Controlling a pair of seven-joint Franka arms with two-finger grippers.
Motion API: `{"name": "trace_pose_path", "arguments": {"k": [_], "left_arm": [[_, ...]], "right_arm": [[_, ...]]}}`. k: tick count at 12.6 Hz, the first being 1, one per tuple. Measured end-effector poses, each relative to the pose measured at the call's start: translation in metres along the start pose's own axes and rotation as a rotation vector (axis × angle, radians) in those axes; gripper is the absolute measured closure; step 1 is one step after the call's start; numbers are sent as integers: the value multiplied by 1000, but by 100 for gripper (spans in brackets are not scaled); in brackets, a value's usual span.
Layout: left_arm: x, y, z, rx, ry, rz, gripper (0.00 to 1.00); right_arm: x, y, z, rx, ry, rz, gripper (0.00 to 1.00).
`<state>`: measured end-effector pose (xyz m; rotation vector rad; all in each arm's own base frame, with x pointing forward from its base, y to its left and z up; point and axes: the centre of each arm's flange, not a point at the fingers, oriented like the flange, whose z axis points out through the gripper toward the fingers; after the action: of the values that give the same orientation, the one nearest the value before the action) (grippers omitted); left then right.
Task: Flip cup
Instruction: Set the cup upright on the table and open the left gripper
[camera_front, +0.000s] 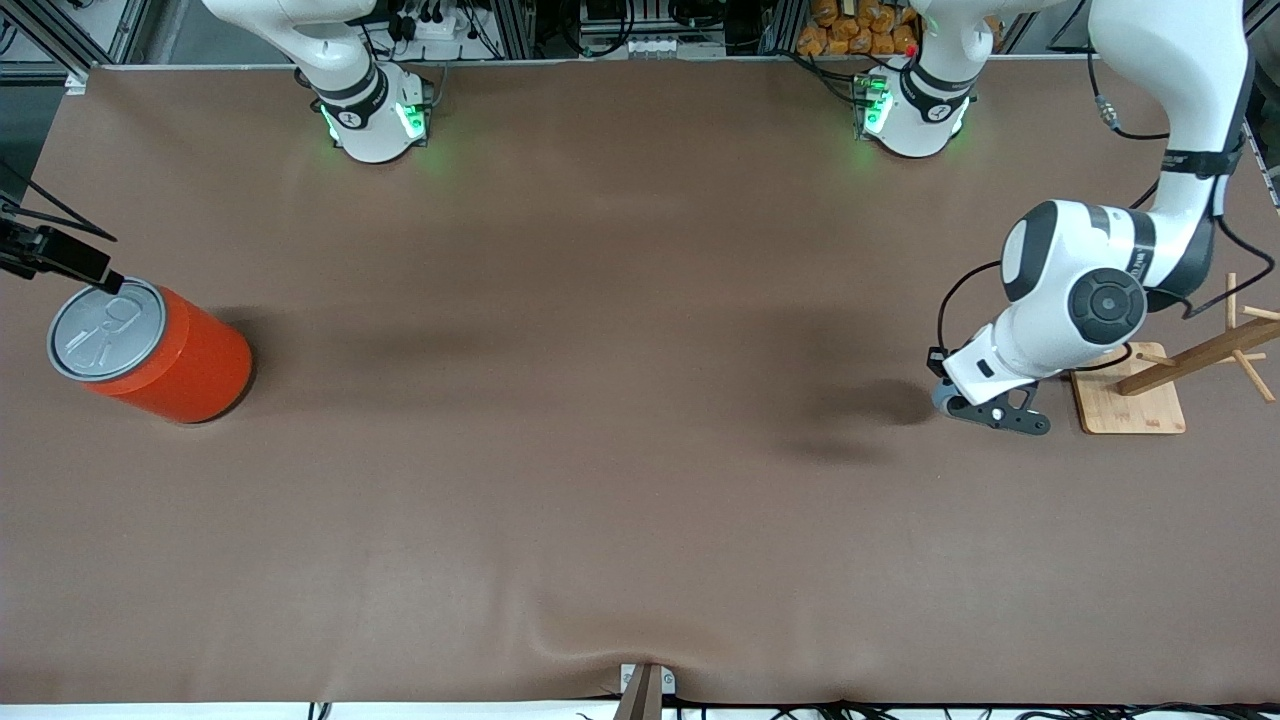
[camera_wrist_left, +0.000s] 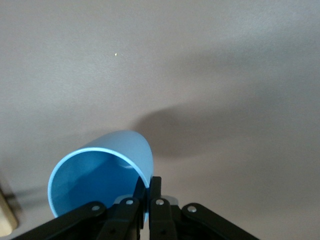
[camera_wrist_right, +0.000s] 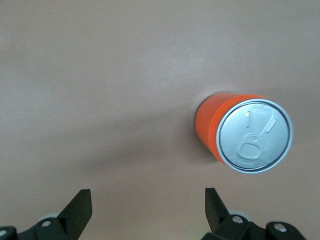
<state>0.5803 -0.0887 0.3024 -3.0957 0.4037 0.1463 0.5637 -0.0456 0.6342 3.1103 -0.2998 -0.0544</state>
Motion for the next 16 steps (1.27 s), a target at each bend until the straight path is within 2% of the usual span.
{"name": "trace_pose_path", "arguments": {"k": [7, 9, 12, 16], "left_arm": [[-13, 2, 32, -6, 32, 2, 95], [-12, 2, 32, -6, 37, 3, 78], [-7, 1, 14, 2, 69, 3, 44], [-9, 1, -91, 40, 51, -1, 1]], "right_arm": [[0, 1, 0, -9, -3, 1, 0], [0, 1, 1, -9, -4, 1, 0], [0, 1, 1, -9, -4, 1, 0], [0, 2, 1, -9, -5, 2, 0]]}}
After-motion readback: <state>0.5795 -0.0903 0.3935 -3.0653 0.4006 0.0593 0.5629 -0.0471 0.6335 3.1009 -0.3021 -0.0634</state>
